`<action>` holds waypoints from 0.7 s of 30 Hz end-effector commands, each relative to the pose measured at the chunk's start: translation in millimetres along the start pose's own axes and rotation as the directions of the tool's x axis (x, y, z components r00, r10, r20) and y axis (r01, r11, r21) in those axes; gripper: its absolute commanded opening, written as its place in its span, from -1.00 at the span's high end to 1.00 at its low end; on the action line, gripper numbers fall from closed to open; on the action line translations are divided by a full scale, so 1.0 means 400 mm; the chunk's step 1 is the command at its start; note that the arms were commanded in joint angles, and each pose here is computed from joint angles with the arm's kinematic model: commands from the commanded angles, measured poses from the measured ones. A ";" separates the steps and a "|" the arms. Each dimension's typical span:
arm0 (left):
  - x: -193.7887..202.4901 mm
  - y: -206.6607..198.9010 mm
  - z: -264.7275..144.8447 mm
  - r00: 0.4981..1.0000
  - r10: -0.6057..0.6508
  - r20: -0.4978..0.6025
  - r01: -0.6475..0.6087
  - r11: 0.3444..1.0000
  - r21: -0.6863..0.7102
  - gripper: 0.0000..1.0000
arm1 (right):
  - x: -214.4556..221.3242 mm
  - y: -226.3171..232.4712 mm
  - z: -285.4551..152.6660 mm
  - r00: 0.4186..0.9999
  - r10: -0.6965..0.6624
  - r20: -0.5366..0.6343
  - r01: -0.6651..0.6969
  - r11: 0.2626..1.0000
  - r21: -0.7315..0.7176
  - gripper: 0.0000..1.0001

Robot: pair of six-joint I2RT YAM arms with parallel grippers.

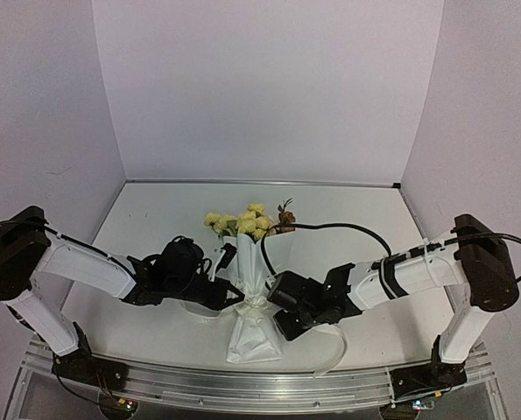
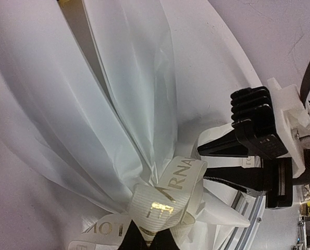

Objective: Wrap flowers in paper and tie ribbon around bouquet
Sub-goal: Cross the half-tied ribbon over the folded bouquet.

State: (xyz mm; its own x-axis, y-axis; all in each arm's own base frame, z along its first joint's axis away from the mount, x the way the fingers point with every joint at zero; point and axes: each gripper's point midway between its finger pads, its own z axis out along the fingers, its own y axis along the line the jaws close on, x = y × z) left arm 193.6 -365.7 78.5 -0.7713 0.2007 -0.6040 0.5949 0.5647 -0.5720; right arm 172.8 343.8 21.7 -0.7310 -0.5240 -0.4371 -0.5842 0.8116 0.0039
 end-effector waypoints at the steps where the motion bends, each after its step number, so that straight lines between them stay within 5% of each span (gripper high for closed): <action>1: -0.051 -0.037 -0.005 0.999 0.028 0.046 -0.029 0.999 0.027 1.00 | -0.053 -0.004 -0.016 0.997 0.015 0.074 -0.017 1.000 0.027 0.69; 4: -0.056 -0.040 -0.011 0.998 0.033 0.051 -0.035 0.999 0.027 1.00 | -0.058 0.000 -0.023 0.996 0.022 0.082 -0.023 1.000 0.014 1.00; 15: -0.079 -0.056 -0.043 0.991 0.086 0.101 -0.090 0.995 0.032 1.00 | -0.093 0.050 -0.146 0.988 0.123 0.095 -0.107 0.981 -0.159 1.00; 21: -0.088 -0.067 -0.045 0.987 0.118 0.109 -0.123 0.992 0.039 1.00 | -0.089 0.099 -0.165 0.977 0.211 0.005 -0.203 0.946 -0.251 1.00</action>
State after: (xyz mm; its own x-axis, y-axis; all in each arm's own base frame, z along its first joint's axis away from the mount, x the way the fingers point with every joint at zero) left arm 195.0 -365.5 98.9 -0.7230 0.1985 -0.6617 0.6448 0.5376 -0.5434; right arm 163.3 364.3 82.7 -0.7765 -0.3975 -0.4889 -0.5454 0.8126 0.2056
